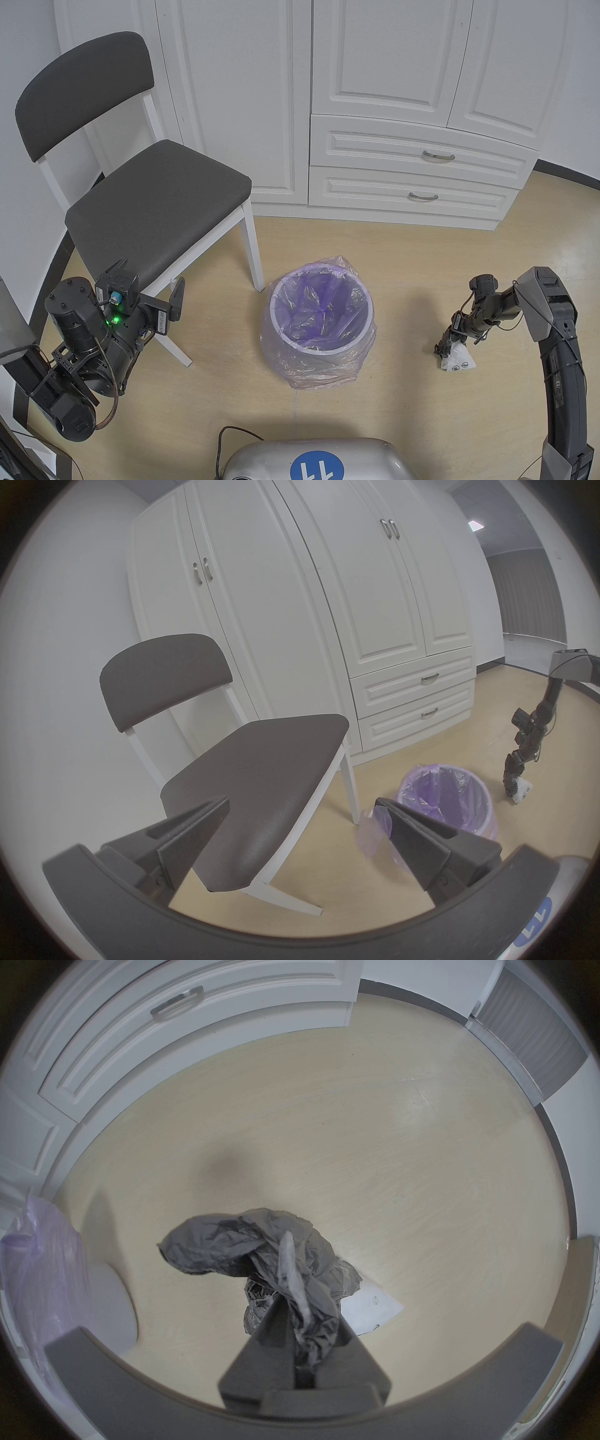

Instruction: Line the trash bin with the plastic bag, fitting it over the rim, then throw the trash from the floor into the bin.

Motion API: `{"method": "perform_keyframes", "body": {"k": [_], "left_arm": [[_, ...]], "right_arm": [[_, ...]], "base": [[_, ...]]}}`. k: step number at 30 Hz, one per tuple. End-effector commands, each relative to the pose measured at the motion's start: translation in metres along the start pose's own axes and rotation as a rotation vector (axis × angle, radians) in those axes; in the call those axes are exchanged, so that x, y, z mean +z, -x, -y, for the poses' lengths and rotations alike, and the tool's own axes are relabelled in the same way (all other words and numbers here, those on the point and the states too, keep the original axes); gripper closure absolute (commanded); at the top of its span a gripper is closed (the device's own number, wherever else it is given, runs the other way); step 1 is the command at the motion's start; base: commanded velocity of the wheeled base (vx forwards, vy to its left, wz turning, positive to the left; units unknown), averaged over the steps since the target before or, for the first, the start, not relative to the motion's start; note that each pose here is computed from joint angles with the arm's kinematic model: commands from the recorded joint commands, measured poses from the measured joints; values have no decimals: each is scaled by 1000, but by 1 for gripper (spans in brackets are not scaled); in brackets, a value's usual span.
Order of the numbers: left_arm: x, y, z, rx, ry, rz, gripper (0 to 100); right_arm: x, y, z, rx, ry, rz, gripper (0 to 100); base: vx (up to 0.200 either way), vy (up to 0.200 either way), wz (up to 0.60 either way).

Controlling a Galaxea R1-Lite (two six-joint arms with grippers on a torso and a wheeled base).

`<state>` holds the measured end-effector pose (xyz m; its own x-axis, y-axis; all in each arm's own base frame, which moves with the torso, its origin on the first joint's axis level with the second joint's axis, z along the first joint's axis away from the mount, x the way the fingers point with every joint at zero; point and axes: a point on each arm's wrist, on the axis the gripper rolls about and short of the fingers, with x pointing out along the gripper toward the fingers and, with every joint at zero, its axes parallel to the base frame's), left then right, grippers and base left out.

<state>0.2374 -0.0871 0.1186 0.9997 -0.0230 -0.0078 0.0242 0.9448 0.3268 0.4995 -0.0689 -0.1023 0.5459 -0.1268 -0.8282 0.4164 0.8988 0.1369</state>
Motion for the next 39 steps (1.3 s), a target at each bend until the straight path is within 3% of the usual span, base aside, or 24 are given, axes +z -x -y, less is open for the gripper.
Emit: {"method": "perform_keyframes", "body": {"k": [1,5,9,13,18,22,27,31,39], "left_arm": [[2,4,2,-13,2,10,0],[6,5,0,-5,7,22,0],[10,8,-3,1,15,41,0],[14,10,-5,4,19,55,0],[14,10,-5,4,19,54,0],[13,10,-5,7,19,53,0],[15,10,-7,12,22,60,0],[16,11,-8,14,23,64,0],[23,14,-11,22,36,96,0]], "right_arm": [[6,30,-4,2,19,-1,100],[9,62,-13,9,38,1,100],[11,108,-24,-15,120,35,100],[-1,193,-41,21,284,103,100],[-28,253,-55,90,427,194,100],[-51,300,-57,72,538,300,100],[-76,347,-51,40,609,403,100],[-96,393,-35,67,671,500,100],[-113,452,-7,123,639,680,100]], "base": [[0,0,0],[0,0,0],[0,0,0],[0,0,0],[0,0,0],[0,0,0],[0,0,0],[0,0,0],[0,0,0]]}}
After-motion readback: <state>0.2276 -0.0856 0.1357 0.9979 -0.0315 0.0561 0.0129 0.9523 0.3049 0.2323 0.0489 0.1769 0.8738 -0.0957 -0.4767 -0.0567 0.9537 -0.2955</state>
